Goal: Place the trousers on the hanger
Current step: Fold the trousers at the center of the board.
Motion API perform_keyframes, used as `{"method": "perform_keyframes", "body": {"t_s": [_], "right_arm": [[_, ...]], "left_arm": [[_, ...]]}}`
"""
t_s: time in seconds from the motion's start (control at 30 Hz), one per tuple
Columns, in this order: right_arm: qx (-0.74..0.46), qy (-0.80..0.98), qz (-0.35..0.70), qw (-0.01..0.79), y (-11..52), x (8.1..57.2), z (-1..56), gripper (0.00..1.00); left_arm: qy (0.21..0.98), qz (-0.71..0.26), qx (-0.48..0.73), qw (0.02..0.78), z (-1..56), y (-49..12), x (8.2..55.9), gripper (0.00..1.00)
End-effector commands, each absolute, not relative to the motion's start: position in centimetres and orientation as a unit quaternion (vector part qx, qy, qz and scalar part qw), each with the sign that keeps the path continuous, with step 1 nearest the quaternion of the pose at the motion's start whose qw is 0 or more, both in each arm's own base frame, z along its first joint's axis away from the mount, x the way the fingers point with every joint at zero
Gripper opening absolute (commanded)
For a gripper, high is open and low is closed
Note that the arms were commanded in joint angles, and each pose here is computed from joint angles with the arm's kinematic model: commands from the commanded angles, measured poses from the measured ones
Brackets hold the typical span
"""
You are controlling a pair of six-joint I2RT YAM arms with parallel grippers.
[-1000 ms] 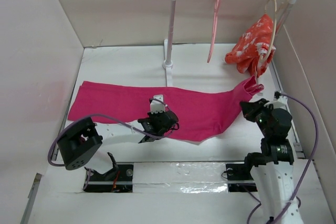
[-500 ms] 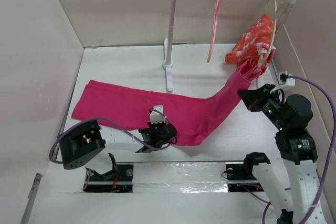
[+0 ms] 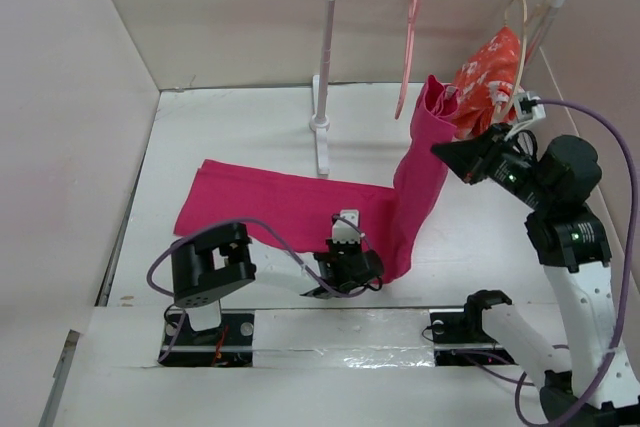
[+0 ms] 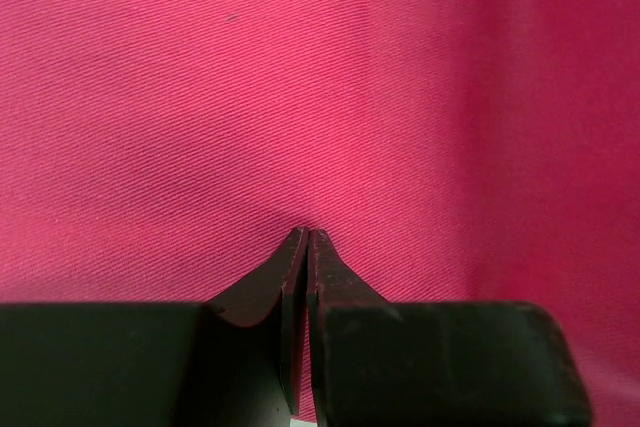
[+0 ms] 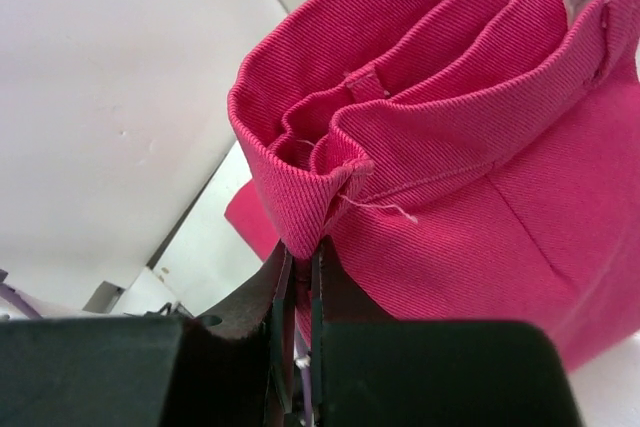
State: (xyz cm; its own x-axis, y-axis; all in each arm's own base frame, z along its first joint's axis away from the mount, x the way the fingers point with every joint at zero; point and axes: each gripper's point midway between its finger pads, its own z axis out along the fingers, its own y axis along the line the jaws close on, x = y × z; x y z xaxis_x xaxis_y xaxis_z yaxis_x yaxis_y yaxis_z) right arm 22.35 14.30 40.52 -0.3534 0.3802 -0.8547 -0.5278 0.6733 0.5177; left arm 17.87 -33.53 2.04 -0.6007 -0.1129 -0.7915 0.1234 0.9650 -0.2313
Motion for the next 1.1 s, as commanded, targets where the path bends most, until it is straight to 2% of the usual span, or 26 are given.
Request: {"method": "perform_keyframes", "body": {"t_s": [0.0, 0.07, 0.13, 0.2, 0.23, 0.37, 0.57, 0.87, 0.93, 1.0, 1.03, 1.07], "right_arm": [[-0.116, 0.649, 0.430, 0.616, 16.5, 21.3, 46.6, 0.00], [-0.103, 0.651, 0.410, 0.630, 16.9, 22.0, 47.3, 0.00], [-0.129, 0.658, 0.417, 0.614, 19.8, 21.6, 46.4, 0.00], [-0.094, 0.675, 0.363, 0.635, 20.2, 23.3, 45.4, 0.00], [-0.106, 0.678, 0.370, 0.627, 22.6, 22.3, 44.9, 0.00], [-0.076, 0.682, 0.333, 0.646, 24.8, 23.3, 45.2, 0.00], [-0.088, 0.662, 0.351, 0.656, 28.0, 25.1, 49.1, 0.00], [-0.077, 0.675, 0.375, 0.631, 31.5, 30.8, 48.3, 0.00], [-0.066, 0.673, 0.378, 0.633, 31.6, 31.6, 48.3, 0.00], [-0.066, 0.675, 0.378, 0.631, 32.1, 32.0, 47.9, 0.00], [-0.066, 0.678, 0.377, 0.628, 32.4, 32.3, 47.4, 0.00], [-0.067, 0.683, 0.377, 0.622, 33.0, 32.7, 46.5, 0.00]], "left_arm": [[0.913, -0.109, 0.044, 0.390, -1.3, -33.8, 15.2, 0.00], [0.913, -0.107, 0.038, 0.391, -1.4, -33.8, 15.2, 0.00], [0.912, -0.110, 0.033, 0.394, -1.2, -33.5, 15.3, 0.00], [0.910, -0.112, 0.027, 0.398, -1.0, -33.3, 15.4, 0.00], [0.910, -0.112, 0.026, 0.399, -0.9, -33.3, 15.4, 0.00], [0.909, -0.116, 0.029, 0.400, -1.0, -33.2, 15.1, 0.00], [0.905, -0.138, 0.030, 0.403, -1.5, -33.3, 13.8, 0.00], [0.894, -0.152, 0.041, 0.419, 0.5, -34.6, 13.8, 0.00], [0.886, -0.154, 0.034, 0.436, 2.3, -34.3, 14.0, 0.09], [0.884, -0.146, 0.028, 0.444, 3.5, -33.1, 14.2, 0.28], [0.878, -0.163, 0.019, 0.451, 5.3, -32.6, 14.3, 0.54], [0.878, -0.154, 0.019, 0.452, 5.8, -31.5, 14.3, 0.65]]}}
